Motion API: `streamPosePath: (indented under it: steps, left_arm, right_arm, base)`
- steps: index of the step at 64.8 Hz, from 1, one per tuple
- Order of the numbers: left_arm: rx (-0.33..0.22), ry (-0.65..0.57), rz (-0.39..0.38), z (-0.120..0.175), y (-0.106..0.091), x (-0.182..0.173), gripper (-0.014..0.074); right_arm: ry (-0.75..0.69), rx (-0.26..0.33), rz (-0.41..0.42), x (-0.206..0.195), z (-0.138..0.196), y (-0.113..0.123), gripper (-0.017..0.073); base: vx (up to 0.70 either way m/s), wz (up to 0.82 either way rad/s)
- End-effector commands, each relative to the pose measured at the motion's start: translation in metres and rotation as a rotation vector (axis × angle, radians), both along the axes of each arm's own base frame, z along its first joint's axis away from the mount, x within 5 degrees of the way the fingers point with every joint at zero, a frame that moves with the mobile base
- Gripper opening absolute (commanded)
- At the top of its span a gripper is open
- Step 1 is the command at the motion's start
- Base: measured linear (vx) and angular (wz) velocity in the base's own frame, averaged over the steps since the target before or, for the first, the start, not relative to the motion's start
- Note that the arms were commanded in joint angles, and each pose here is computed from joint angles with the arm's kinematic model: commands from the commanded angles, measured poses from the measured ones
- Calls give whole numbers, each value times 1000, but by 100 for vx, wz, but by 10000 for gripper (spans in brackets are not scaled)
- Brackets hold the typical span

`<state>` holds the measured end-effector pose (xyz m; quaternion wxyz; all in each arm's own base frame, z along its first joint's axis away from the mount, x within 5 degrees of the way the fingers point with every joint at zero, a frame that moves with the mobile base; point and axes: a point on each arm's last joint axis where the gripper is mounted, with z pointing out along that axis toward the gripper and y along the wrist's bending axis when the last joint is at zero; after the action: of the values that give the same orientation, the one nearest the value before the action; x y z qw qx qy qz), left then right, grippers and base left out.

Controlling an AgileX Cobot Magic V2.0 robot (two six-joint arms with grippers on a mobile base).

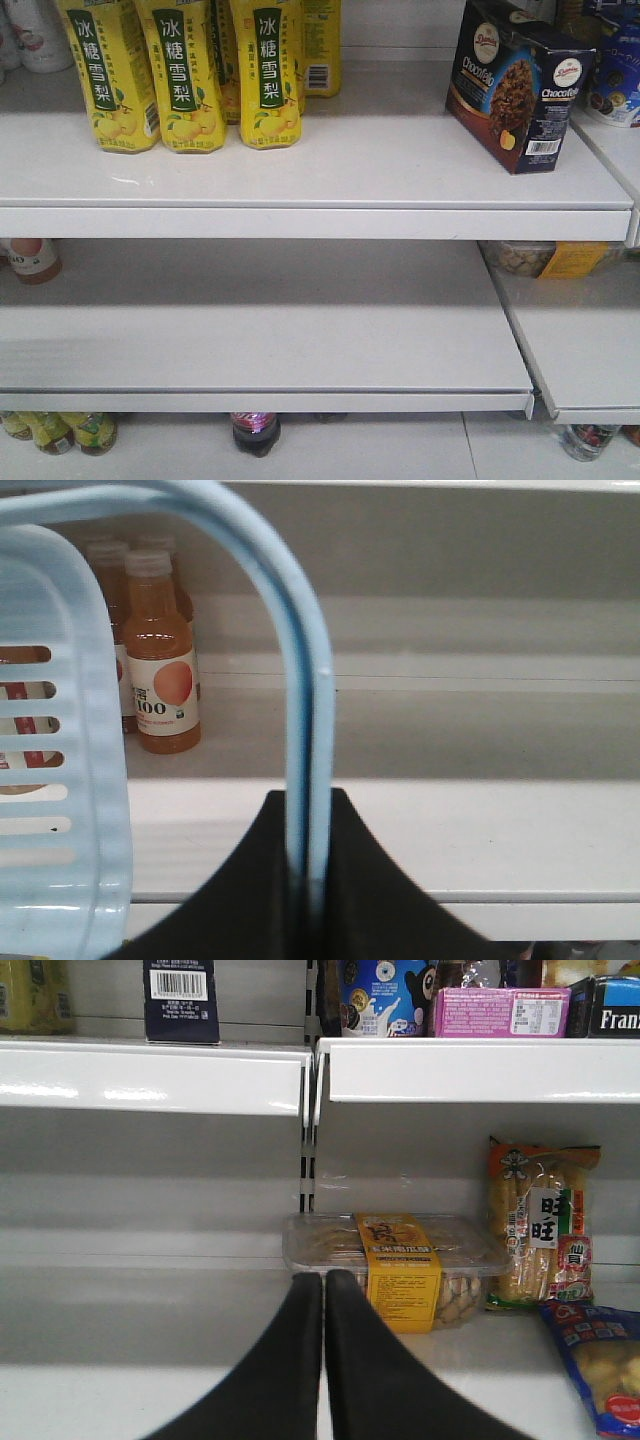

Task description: Left arm holds basket, right arm returns cookies

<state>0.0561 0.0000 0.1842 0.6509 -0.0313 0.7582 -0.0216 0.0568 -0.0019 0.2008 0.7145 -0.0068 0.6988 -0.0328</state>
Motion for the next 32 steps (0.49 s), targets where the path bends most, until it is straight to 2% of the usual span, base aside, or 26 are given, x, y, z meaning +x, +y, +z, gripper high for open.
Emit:
streamPosePath:
  steps: [1,5,11,20,32]
  left_arm:
    - [28,-150,8,19,1,-1,-6]
    - [28,-150,8,19,1,-1,-6]
    - [28,-149,8,19,1,-1,-6]
    - [28,-149,8,19,1,-1,-6]
    - [28,-148,8,19,1,-1,-6]
  right_arm:
    - [-80,37,-10,-1,5,-1,-8]
    - [-79,67,-8,-1,5,-1,-8]
    - [-81,79,-1,-1,5,0,-8]
    - [-78,40,60,-1,5,3,-8]
    - [-76,46,101,-1,5,5,-8]
  base:
    - [0,0]
    - [0,0]
    - [0,0]
    - [0,0]
    - [0,0]
